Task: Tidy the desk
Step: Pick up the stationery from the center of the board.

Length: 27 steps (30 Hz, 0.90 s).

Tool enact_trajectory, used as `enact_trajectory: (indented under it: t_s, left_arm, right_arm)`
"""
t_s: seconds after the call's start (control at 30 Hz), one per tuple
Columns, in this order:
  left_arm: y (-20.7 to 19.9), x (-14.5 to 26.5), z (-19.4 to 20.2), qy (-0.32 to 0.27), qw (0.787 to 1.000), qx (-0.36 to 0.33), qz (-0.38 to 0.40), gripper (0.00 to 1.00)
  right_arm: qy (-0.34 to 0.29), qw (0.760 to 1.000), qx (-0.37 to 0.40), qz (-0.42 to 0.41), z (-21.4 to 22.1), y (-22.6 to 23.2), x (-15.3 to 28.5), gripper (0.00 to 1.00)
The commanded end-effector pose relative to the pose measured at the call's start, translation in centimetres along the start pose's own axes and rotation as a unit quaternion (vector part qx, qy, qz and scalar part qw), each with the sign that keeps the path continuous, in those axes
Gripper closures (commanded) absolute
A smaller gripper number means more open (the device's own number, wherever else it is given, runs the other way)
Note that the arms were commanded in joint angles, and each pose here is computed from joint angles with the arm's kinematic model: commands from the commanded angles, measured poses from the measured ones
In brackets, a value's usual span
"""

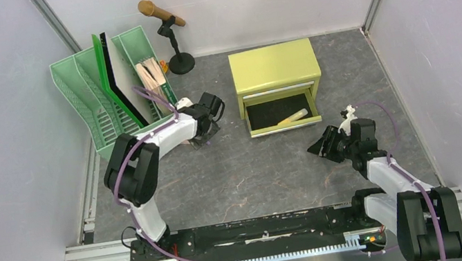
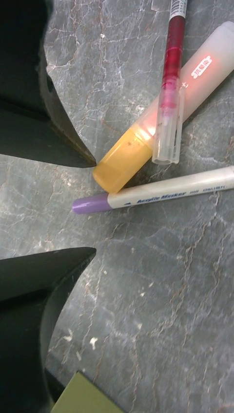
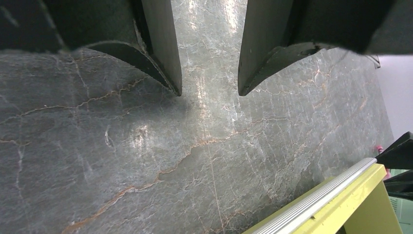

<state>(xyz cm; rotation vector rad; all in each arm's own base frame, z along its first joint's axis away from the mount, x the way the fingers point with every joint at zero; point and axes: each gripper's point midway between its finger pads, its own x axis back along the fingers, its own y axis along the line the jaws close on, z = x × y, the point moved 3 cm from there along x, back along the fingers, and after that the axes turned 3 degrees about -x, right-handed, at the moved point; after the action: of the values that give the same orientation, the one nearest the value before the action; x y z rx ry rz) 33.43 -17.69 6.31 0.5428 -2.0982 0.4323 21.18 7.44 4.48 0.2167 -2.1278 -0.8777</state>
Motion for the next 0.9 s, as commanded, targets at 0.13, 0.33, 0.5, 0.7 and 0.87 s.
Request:
enact_trajectory:
  t_s: [0.13,0.33,0.5,0.7,0.87]
  left_arm:
    - [1.0,-1.7,-0.4,0.006,0.999,-0.012,-0.03,0.44]
    - [1.2,-2.4,0.2,0.025,0.999,-0.027,-0.031,0.66]
    - [1.2,-2.6,0.9,0.051,0.998,-0.036,-0.021,0.88]
    - [1.4,-2.2,1.2,0.064,0.997,-0.036,-0.014,0.98]
    - [0.3,-1.4,1.7,0.086,0.994,-0.059,0.04,0.98]
  right_arm:
    - [0.044,0.999,-0.006,0.029,2.6,-1.9,0.1,0.47]
    - [0.062,0.998,-0.017,0.019,2.9,-1.6,0.0,0.45]
    - [0.053,0.999,-0.002,0.007,2.5,-1.0,0.2,0.22]
    - [0.04,0.999,0.01,0.005,2.2,-0.8,0.6,0.03]
    - [0.042,0.999,0.006,0.0,2.4,-0.7,0.7,0.02]
